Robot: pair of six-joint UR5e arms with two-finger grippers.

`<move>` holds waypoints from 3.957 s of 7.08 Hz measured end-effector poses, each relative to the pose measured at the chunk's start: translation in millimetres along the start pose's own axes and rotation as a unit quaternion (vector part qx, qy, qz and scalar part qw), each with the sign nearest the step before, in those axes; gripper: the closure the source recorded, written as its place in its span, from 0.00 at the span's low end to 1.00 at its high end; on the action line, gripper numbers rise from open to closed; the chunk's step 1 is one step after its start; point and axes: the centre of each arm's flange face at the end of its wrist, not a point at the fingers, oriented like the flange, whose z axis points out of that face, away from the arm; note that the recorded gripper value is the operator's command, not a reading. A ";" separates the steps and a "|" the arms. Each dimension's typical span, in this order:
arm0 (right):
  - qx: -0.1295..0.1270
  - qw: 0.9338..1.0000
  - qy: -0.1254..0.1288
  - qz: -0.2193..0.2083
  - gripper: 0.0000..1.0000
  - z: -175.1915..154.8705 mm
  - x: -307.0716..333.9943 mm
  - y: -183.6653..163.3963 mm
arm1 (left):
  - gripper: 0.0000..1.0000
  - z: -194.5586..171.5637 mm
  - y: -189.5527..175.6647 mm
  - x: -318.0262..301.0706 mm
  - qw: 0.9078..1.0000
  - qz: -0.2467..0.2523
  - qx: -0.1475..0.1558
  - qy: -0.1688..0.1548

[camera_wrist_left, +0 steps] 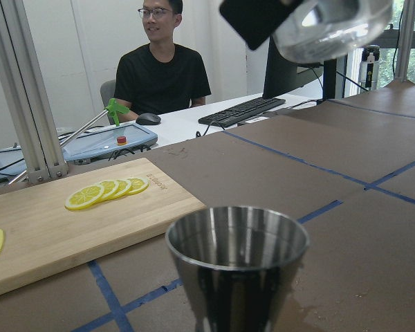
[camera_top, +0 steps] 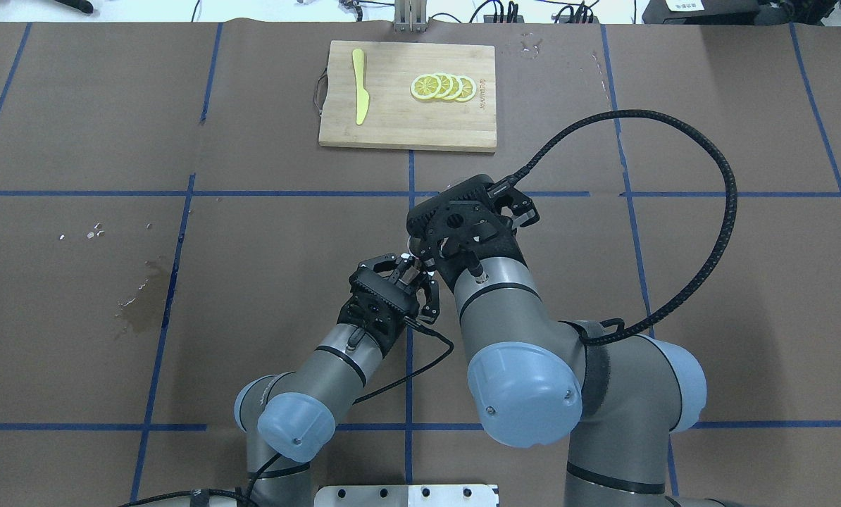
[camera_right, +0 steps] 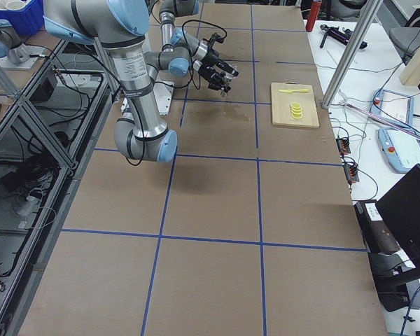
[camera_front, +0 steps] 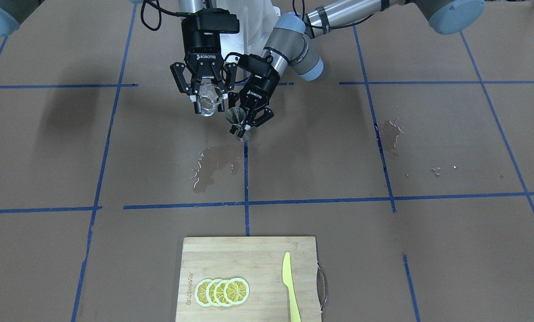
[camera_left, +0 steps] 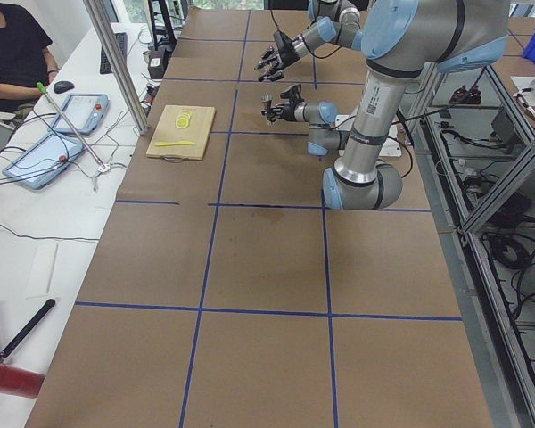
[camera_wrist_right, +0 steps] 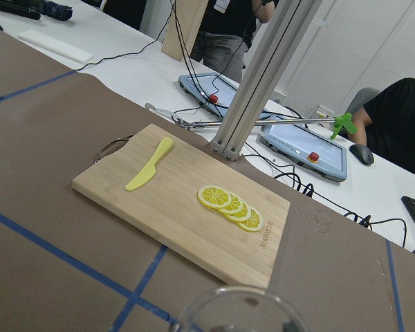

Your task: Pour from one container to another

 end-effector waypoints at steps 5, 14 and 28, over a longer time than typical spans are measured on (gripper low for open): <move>-0.006 0.997 0.005 -0.080 0.91 -3.0 -13.0 8.1 | 1.00 1.7 -1.4 2.3 1.000 0.020 -0.001 0.003; 0.027 0.972 0.066 -0.225 0.91 -8.9 -19.3 14.9 | 1.00 0.9 -4.2 3.9 1.000 0.023 0.000 0.006; 0.029 0.916 0.106 -0.386 0.91 -4.4 -23.3 16.8 | 1.00 0.4 -5.1 4.4 1.000 0.023 0.001 0.007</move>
